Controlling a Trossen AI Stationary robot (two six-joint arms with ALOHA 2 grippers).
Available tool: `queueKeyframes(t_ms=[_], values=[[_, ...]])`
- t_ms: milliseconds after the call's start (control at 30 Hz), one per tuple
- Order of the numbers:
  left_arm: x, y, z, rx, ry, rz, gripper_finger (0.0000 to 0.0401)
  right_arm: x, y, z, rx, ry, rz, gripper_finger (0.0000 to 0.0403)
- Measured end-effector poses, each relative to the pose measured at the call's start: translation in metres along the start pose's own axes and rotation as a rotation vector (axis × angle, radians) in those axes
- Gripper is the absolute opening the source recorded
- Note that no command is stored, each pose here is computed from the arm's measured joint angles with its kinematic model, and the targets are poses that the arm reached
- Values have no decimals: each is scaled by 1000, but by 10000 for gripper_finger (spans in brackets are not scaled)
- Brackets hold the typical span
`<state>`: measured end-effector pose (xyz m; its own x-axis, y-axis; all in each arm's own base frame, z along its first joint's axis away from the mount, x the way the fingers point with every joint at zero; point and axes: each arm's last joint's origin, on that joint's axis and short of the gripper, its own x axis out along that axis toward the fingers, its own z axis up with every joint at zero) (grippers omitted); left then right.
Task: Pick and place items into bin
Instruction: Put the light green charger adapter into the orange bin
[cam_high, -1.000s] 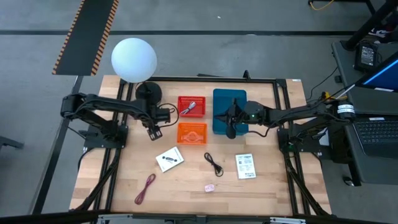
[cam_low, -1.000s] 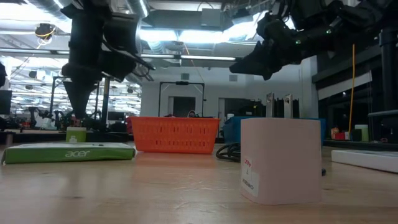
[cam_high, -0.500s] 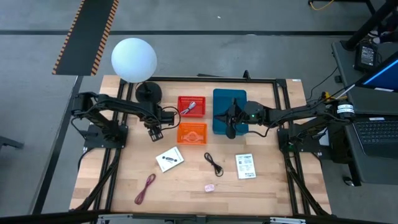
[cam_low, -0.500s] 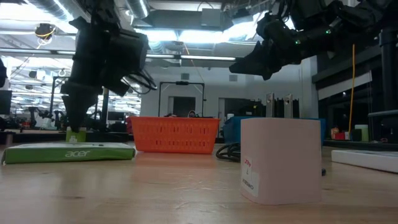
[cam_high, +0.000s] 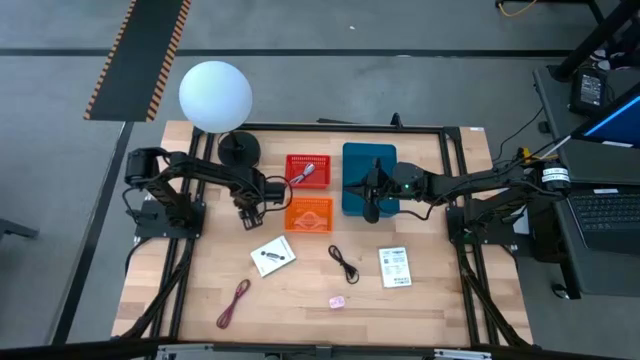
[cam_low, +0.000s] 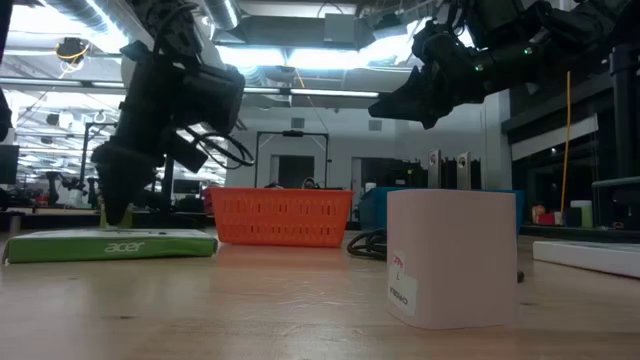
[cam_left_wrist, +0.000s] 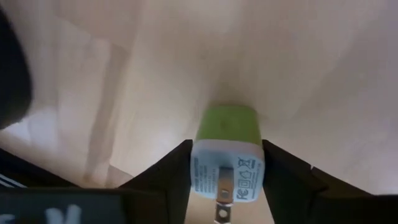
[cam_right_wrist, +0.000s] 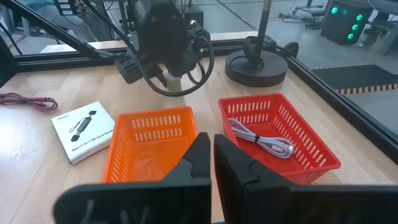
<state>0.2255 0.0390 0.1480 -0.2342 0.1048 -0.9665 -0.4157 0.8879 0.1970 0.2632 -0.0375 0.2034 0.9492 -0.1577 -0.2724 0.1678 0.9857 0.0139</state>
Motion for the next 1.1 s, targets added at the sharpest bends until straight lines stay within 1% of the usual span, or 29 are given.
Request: queueKeyframes(t_ms=[67,367,500,633,700,833,1000,1100], values=[[0,0,-1,18,15,-21,146,0,0,0,0,0,0,5],[1,0,-7,33,93,-38,146,0,0,0,0,0,0,5],[0,1,-8,47,96,-39,146,0,0,0,0,0,0,5],[-8,3,-12,67,65,-49,146,0,0,0,0,0,0,5],[-17,4,-13,64,31,-58,146,0,0,0,0,0,0,5],[-40,7,-16,73,-84,-86,146,0,0,0,0,0,0,5],[-67,7,-31,154,-237,-111,146,0,0,0,-3,2,0,5],[-82,6,-40,180,-381,-148,146,0,0,0,-3,1,3,5]])
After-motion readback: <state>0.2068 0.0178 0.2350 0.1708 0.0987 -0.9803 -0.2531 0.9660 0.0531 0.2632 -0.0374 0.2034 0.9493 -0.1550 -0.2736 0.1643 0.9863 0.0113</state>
